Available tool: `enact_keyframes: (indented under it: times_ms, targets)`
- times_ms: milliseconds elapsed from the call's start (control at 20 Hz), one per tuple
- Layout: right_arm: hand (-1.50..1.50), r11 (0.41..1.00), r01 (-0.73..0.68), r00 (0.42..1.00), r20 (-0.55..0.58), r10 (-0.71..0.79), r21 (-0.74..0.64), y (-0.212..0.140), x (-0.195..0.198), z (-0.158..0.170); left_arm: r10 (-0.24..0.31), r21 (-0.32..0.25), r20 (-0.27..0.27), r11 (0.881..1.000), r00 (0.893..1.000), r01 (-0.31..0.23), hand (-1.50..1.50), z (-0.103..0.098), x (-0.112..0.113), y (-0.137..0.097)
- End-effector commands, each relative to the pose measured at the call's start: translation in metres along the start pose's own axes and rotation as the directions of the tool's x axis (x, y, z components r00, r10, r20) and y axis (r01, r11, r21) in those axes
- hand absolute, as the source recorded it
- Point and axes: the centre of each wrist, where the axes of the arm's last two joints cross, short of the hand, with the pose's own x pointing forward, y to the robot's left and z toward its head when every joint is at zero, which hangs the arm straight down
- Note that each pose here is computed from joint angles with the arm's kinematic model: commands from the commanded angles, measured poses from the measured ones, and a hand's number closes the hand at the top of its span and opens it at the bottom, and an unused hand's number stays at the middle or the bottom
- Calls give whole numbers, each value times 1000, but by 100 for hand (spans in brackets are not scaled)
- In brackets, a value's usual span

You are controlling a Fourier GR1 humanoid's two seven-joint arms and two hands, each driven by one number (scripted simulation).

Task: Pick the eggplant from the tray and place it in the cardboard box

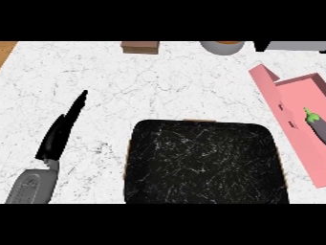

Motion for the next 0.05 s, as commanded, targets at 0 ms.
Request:
enact_keyframes:
  times_ms: [0]
  targets:
    - [-150, 999, 4, 999, 38, -6, 53, -11, 0, 8, -2, 7, -3, 1000, 1000, 2, 0, -3, 12, 1]
